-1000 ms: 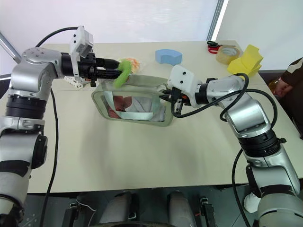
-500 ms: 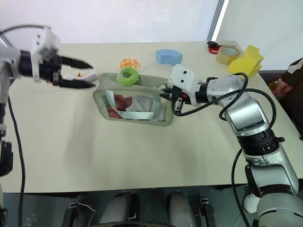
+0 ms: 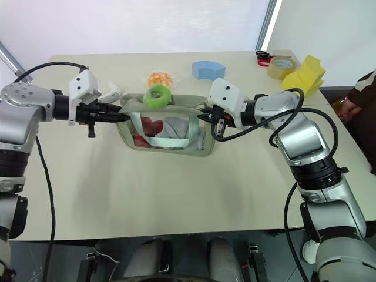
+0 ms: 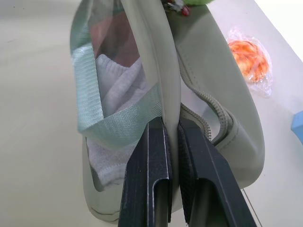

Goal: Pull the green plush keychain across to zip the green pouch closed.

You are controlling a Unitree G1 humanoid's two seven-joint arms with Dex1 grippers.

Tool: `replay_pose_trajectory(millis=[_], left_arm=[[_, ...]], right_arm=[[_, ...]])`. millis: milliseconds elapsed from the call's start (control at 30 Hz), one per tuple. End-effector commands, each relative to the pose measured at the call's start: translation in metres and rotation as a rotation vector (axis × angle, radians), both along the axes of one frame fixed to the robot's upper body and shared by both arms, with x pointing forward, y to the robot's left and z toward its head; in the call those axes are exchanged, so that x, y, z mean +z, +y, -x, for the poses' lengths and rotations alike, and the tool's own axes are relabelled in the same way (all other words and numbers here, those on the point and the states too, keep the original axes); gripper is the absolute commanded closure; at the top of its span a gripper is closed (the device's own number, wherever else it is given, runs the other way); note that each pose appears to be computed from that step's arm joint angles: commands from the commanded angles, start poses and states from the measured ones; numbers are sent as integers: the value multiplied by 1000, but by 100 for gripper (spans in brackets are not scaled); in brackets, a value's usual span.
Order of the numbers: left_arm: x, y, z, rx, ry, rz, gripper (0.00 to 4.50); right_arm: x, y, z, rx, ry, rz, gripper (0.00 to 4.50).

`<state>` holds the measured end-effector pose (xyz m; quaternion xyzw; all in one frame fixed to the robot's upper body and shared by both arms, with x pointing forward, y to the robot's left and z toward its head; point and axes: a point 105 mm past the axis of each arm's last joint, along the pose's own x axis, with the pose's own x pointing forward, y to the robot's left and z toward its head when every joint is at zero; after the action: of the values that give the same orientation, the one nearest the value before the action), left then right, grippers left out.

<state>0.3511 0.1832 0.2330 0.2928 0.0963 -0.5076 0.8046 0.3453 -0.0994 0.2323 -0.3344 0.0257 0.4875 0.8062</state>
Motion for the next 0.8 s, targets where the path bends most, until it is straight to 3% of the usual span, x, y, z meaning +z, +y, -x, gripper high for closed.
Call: replay_pose_trajectory(millis=[33,67,167,300,467,600,800], left_arm=[[11,-3,1,-27,-38,-6,442],[10,-5,2,-36,-34,-14,442],[5,-6,4,-53,-22,-30,450],[2,-5,5,-57,-19,-43,450],[2,-4,5,-53,-18,-35,450],[2,-3,6,-51,-16,-36,450],[3,-5,6,-59,-15,-34,450]], right_arm=[[12,6,3,23,-51,-13,450],[12,6,3,21,-47,-15,450],[13,4,6,24,-16,-28,336],[32,-6,11,57,-44,10,140],[60,8,14,106,-129,1,140],[76,49,30,225,-157,-100,140],[63,84,25,260,-142,-135,140]])
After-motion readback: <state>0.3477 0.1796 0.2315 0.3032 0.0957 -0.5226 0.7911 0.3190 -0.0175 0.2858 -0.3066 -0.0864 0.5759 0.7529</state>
